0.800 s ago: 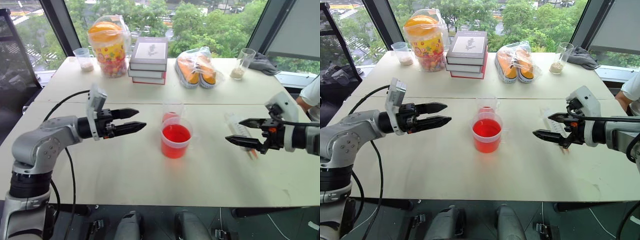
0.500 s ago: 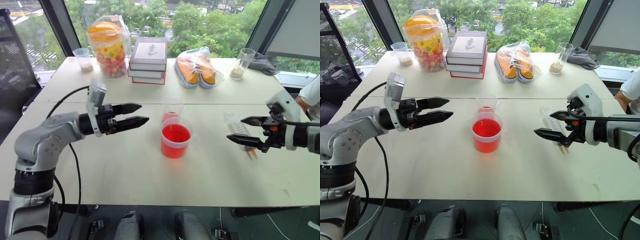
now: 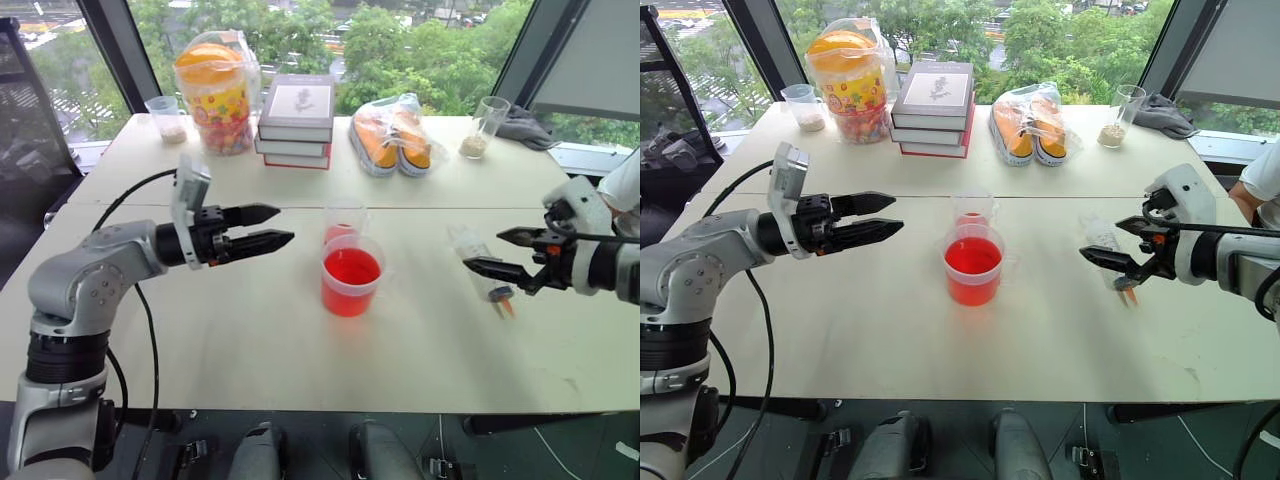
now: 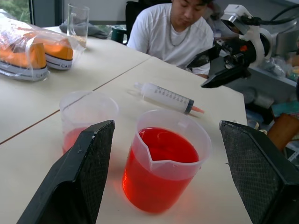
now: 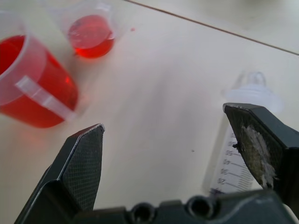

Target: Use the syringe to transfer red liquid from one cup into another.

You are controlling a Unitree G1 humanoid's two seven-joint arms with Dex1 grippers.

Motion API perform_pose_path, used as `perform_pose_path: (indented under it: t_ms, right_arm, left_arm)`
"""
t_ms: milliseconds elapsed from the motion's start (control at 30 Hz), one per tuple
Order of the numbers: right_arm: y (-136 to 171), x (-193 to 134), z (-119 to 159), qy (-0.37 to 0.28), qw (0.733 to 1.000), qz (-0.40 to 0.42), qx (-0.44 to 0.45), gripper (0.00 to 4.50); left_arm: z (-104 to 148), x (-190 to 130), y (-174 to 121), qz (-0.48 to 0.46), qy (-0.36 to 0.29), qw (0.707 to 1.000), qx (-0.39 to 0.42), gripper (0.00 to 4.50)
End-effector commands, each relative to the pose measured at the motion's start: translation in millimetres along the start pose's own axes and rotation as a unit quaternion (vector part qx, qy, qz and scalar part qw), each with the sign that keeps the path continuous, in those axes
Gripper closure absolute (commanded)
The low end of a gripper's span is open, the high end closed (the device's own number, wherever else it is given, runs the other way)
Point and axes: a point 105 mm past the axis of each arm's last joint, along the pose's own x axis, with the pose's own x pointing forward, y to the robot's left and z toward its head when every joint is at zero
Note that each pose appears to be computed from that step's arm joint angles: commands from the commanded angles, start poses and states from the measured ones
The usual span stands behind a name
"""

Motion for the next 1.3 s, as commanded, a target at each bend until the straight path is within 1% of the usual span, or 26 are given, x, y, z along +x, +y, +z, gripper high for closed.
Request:
perform_pose_path:
  t_ms: [33, 133, 200, 367, 567, 833, 867, 933, 1000, 1033, 1067, 1100, 1167, 1233, 1300]
  right_arm:
    - [-20.1, 1.3, 9.0, -0.006, 0.999, -0.038, 0.006, 0.02]
    - [-36.4, 10.5, 5.9, 0.023, 0.997, -0.059, 0.048, 0.02]
    - [-42.8, 19.1, 3.2, 0.042, 0.994, -0.057, 0.079, 0.02]
    - [-54.4, 43.0, -11.5, 0.1, 0.987, -0.049, 0.114, 0.02]
    - [-66.7, 67.6, -29.8, 0.148, 0.982, -0.043, 0.112, 0.02]
    - [-68.0, 96.0, -49.7, 0.182, 0.978, -0.024, 0.102, 0.02]
    - [-68.1, 97.7, -51.2, 0.186, 0.977, -0.022, 0.097, 0.26]
    - [-68.1, 100.9, -53.4, 0.193, 0.977, -0.019, 0.087, 0.9]
    - [-68.4, 103.0, -54.5, 0.198, 0.977, -0.017, 0.081, 1.91]
    - [-68.4, 103.8, -54.9, 0.2, 0.977, -0.016, 0.075, 2.34]
    - [-68.6, 104.3, -55.2, 0.202, 0.977, -0.015, 0.071, 2.9]
    - [-68.6, 104.8, -55.0, 0.204, 0.977, -0.014, 0.068, 3.1]
    - [-69.5, 104.5, -52.5, 0.203, 0.977, -0.014, 0.063, 3.11]
    - [-74.2, 101.5, -38.5, 0.181, 0.982, -0.022, 0.046, 3.11]
    - [-78.2, 99.0, -12.0, 0.124, 0.991, -0.033, 0.029, 3.11]
  left_arm:
    - [7.7, 2.5, -1.5, -0.008, -0.014, 1.0, 0.018, 0.8]
    - [4.0, 9.1, -3.0, -0.02, -0.012, 1.0, 0.021, 0.8]
    - [4.4, 13.2, -2.7, -0.025, -0.016, 0.999, 0.023, 0.8]
    - [4.5, 19.8, -1.3, -0.031, -0.022, 0.999, 0.03, 0.8]
    - [1.3, 21.6, -5.2, -0.032, -0.024, 0.999, 0.033, 0.8]
    - [-0.6, 15.6, -8.8, -0.007, -0.031, 0.999, 0.036, 0.8]
    - [-0.7, 15.5, -9.2, -0.004, -0.032, 0.999, 0.036, 0.8]
    - [-0.6, 14.9, -9.6, 0.001, -0.033, 0.999, 0.037, 0.8]
    - [-0.6, 14.5, -10.2, 0.004, -0.034, 0.999, 0.038, 0.8]
    - [-1.1, 14.2, -10.0, 0.005, -0.034, 0.999, 0.038, 0.8]
    - [-1.4, 14.0, -9.9, 0.007, -0.034, 0.999, 0.037, 0.8]
    - [-2.3, 13.7, -9.6, 0.008, -0.032, 0.999, 0.038, 0.8]
    - [-2.4, 14.0, -9.3, 0.009, -0.03, 0.999, 0.039, 0.8]
    - [-0.7, 14.1, -9.3, 0.007, -0.03, 0.999, 0.041, 0.8]
    - [1.2, 14.0, -8.5, 0.006, -0.029, 0.999, 0.044, 0.8]
